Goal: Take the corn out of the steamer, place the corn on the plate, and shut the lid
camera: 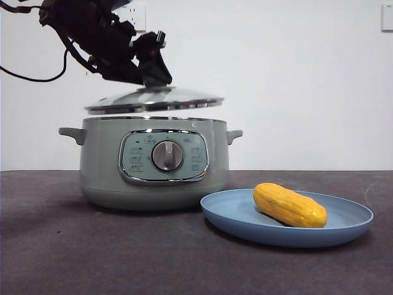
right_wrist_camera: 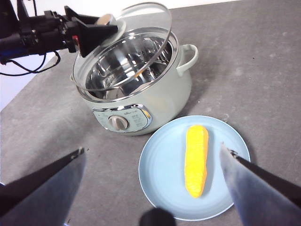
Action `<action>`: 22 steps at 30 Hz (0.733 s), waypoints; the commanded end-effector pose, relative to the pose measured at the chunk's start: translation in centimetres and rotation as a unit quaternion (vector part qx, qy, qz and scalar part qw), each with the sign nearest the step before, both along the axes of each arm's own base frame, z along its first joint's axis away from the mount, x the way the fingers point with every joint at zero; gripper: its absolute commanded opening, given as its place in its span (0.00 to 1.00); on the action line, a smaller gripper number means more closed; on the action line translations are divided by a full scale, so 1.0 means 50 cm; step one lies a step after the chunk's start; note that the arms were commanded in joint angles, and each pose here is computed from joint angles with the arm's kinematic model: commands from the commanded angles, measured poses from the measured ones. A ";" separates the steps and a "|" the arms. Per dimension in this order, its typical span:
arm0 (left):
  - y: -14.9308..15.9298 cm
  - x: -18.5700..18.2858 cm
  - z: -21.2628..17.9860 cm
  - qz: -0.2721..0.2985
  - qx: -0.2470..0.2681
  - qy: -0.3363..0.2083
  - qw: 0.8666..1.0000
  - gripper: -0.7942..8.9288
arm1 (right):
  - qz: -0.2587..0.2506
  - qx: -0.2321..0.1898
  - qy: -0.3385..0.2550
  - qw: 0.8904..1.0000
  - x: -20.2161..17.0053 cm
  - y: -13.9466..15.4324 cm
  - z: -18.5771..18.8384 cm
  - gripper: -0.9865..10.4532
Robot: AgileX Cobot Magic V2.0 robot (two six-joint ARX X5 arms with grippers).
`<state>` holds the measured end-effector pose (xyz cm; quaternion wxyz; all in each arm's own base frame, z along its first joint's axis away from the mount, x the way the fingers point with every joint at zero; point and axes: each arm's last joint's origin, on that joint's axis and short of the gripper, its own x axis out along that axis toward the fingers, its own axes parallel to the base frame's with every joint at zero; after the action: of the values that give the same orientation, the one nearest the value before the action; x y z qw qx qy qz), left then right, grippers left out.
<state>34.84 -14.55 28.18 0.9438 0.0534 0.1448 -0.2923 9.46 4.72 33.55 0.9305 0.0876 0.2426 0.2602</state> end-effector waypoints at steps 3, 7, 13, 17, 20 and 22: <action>-0.004 0.008 0.010 -0.001 -0.011 -0.020 1.000 0.07 | 0.000 0.003 0.001 1.000 0.000 0.001 0.000 0.50; -0.006 0.014 -0.009 -0.001 -0.004 -0.002 1.000 0.07 | 0.000 0.003 0.001 1.000 0.000 0.001 0.000 0.50; -0.012 0.015 -0.023 -0.004 0.003 0.016 1.000 0.07 | 0.001 0.003 0.001 1.000 0.000 0.001 -0.001 0.50; -0.012 0.014 -0.027 -0.004 0.007 0.025 1.000 0.07 | 0.001 0.003 0.001 1.000 0.000 0.001 -0.001 0.50; -0.010 0.012 -0.033 -0.004 0.014 0.039 0.999 0.07 | 0.001 0.003 0.001 1.000 0.000 0.001 -0.001 0.50; -0.010 0.010 -0.037 -0.005 0.022 0.049 0.999 0.07 | 0.001 0.003 0.001 1.000 0.000 0.001 -0.001 0.50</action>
<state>35.28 -15.02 26.53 0.9335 0.0580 0.1918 -0.2974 9.46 4.72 33.54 0.9304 0.0877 0.2430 0.2601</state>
